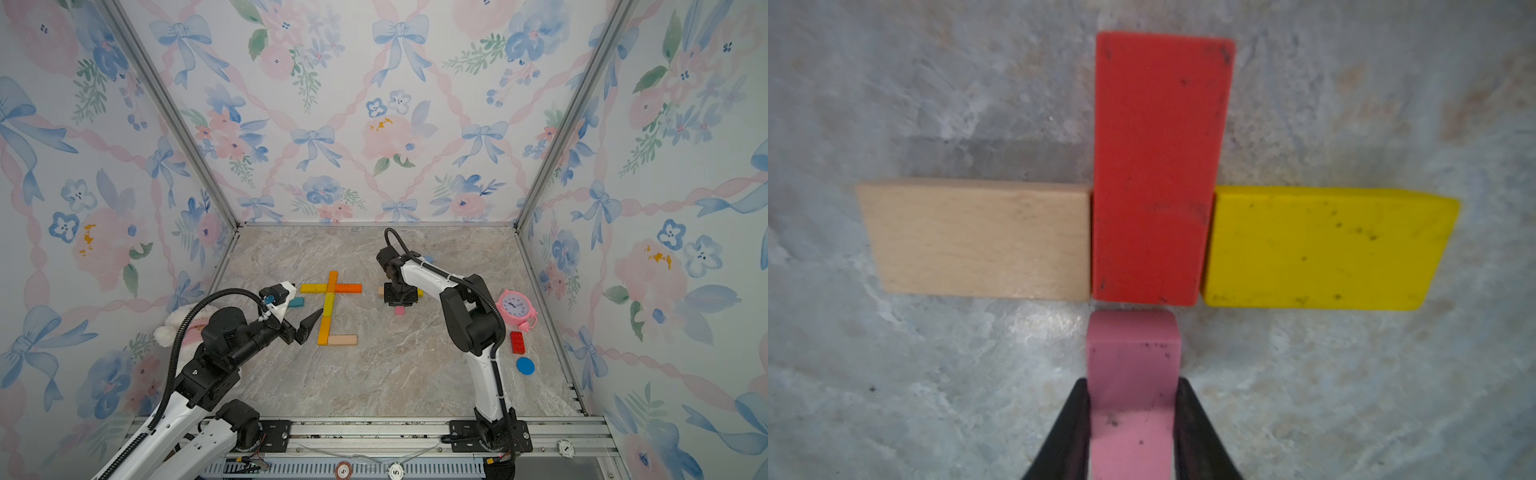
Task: Assemble the letter t with building blocks
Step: Assemble the building block at the center of the board.
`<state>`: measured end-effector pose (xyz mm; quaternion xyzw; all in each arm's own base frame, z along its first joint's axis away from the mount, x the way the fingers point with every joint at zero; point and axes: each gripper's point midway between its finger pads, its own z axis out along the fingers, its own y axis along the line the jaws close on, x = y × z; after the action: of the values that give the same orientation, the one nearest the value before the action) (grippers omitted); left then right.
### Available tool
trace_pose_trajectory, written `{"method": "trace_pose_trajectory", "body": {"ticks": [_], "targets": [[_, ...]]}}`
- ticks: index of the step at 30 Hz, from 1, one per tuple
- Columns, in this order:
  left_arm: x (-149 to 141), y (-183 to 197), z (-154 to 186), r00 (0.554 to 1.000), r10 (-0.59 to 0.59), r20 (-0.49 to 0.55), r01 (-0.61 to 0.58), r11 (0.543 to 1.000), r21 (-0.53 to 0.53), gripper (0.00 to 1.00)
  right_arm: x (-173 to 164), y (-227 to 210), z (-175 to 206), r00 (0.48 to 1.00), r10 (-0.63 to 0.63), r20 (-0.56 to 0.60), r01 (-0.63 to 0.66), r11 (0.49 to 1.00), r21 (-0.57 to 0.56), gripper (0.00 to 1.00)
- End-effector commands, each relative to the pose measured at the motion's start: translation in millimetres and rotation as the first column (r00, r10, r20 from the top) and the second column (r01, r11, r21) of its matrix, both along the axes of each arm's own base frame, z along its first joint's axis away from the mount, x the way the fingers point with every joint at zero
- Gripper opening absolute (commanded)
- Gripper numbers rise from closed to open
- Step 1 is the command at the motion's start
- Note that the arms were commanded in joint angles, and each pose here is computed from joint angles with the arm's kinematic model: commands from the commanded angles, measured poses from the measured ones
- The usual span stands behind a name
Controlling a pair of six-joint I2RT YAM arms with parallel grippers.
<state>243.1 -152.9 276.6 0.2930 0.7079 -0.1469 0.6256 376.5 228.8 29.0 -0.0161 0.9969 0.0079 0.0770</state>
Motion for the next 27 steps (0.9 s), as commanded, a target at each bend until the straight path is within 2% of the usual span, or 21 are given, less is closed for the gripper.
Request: {"method": "trace_pose_trajectory", "body": {"ticks": [1, 27], "targets": [[-4.0, -3.2, 0.6, 1.0, -0.025, 0.014, 0.025, 1.0, 0.0, 0.98, -7.8, -11.7, -14.1, 0.999, -0.008, -0.046, 0.005, 0.998, -0.063, 0.28], [-5.9, -4.9, 0.0, 0.999, -0.039, 0.017, 0.039, 0.999, 0.001, 0.98, -2.0, -19.6, -13.4, 0.998, -0.044, -0.044, 0.04, 0.996, -0.081, 0.28]]}}
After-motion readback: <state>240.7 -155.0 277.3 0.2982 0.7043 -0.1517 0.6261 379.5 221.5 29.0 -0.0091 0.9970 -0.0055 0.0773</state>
